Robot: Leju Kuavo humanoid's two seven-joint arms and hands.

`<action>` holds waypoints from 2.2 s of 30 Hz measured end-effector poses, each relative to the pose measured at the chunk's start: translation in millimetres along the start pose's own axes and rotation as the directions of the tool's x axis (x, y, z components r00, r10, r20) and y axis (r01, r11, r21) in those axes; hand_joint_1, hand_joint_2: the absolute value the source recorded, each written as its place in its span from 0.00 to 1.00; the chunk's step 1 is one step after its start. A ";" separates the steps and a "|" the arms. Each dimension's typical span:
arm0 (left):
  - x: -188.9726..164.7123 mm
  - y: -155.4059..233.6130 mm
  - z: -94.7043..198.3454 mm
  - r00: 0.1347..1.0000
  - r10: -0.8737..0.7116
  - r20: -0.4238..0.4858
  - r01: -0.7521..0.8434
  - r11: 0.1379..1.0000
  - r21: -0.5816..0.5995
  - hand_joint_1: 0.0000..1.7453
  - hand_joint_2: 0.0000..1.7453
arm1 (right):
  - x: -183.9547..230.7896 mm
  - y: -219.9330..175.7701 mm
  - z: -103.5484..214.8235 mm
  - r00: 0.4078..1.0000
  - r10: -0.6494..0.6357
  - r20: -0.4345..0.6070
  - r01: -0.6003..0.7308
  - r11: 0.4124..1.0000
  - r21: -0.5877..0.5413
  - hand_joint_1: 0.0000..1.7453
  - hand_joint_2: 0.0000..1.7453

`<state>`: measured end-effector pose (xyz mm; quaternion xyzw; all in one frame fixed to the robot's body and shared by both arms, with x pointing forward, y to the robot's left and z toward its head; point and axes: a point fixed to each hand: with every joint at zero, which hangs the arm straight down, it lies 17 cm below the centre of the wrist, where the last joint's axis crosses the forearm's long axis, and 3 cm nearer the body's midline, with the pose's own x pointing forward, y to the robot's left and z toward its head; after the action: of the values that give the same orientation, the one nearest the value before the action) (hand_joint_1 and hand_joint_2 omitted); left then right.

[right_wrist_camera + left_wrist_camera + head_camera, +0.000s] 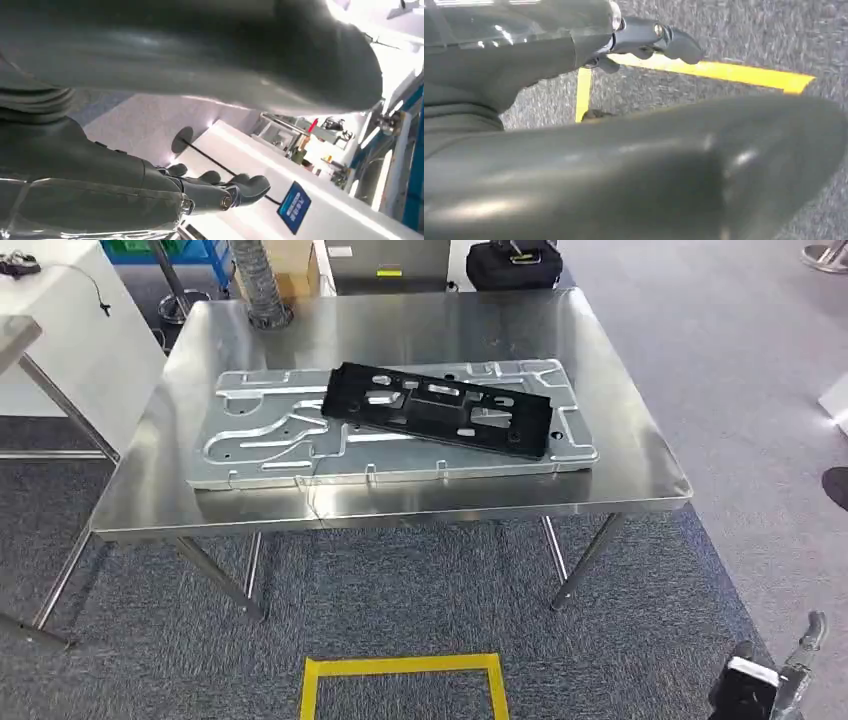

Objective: Take the parts from the cabinet and place them on the table.

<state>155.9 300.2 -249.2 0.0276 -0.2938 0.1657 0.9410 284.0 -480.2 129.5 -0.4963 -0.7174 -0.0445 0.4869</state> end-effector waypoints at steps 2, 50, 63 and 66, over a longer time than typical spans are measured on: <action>0.6 0.4 -0.5 1.000 -0.004 -0.002 0.004 1.000 0.000 0.00 0.00 | -13.1 3.0 6.0 0.999 0.024 -0.028 -0.024 0.999 0.024 0.00 0.00; -23.6 -29.8 8.0 0.989 -0.135 -0.058 0.129 0.987 -0.100 0.00 0.00 | -174.6 81.9 477.9 0.217 0.908 -0.360 0.466 0.228 0.855 0.00 0.00; -20.7 -32.1 6.6 0.989 -0.137 -0.056 0.131 0.986 -0.100 0.00 0.00 | -171.3 85.9 480.1 0.224 0.894 -0.387 0.488 0.241 0.839 0.00 0.00; -24.1 -28.4 6.5 0.987 -0.143 -0.072 0.137 0.987 -0.086 0.00 0.00 | -170.2 82.0 485.0 0.202 0.902 -0.382 0.497 0.242 0.833 0.00 0.00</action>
<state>143.1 265.3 -256.1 0.0036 -0.2604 0.0881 0.9615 34.2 -287.4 -284.4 -0.0853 -0.0023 0.1940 0.9773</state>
